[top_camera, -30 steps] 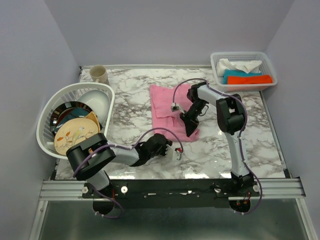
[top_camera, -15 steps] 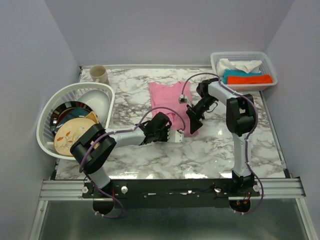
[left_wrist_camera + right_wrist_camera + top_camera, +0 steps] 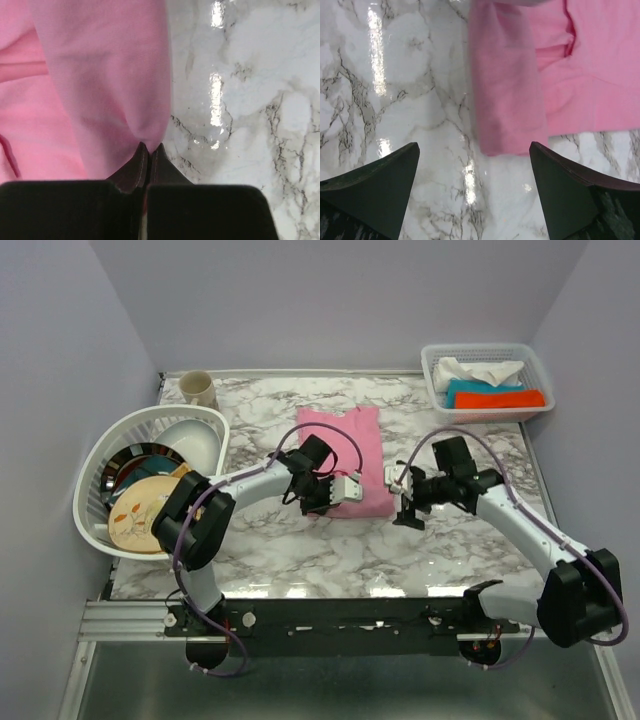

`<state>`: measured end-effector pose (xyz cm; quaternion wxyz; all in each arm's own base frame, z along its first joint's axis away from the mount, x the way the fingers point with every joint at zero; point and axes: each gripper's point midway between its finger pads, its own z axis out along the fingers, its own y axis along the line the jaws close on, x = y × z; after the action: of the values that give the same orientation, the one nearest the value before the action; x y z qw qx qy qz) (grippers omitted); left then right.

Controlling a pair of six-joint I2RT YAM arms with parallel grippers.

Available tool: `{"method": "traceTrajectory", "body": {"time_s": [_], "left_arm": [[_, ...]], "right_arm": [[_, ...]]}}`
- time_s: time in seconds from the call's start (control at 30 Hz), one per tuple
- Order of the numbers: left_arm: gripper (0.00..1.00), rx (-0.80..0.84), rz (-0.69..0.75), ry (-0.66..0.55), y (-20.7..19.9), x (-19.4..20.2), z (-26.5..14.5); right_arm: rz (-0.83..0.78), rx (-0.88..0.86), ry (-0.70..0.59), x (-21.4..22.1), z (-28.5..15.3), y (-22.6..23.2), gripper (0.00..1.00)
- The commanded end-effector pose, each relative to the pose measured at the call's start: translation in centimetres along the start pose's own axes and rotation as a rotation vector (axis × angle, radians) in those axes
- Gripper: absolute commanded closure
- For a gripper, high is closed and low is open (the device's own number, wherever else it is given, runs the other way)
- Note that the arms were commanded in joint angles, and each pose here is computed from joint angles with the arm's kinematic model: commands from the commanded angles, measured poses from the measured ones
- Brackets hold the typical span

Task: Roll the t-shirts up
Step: Roll the T-shirt to the center of the board.

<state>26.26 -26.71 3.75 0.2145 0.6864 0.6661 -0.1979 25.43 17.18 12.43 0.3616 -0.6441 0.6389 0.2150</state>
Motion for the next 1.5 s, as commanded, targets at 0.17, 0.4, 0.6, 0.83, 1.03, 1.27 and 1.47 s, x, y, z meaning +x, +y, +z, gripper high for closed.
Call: {"method": "traceTrajectory", "body": {"time_s": [0.17,0.4,0.6,0.83,1.03,1.27,1.47], "left_arm": [[1.00,0.291,-0.204,-0.062,-3.1,-1.2,-1.4],[1.00,0.329,-0.269,-0.088,-2.7,-1.0,-2.1],[1.00,0.350,-0.335,-0.118,-1.5,-1.4,-2.4],[1.00,0.383,-0.358,-0.145,-1.3,-1.6,-2.8],[1.00,0.407,-0.380,-0.152,-1.2,-1.1,-3.1],[1.00,0.467,-0.433,-0.128,-1.8,-0.8,-4.2],[1.00,0.591,-0.559,-0.136,-3.6,-1.5,-6.1]], "right_arm": [[-0.362,0.130,-0.023,-0.1,4.7,-0.2,0.00],[-0.371,0.111,-0.003,0.8,6.4,-0.7,0.00],[-0.392,0.027,0.003,1.2,7.7,0.6,0.00],[-0.323,0.040,0.074,2.4,9.2,-0.2,0.13],[-0.235,0.089,0.159,3.6,9.8,-2.3,0.65],[-0.102,-0.068,0.156,2.9,8.5,0.3,0.89],[0.080,-0.395,0.157,2.7,5.8,5.9,0.88]]}}
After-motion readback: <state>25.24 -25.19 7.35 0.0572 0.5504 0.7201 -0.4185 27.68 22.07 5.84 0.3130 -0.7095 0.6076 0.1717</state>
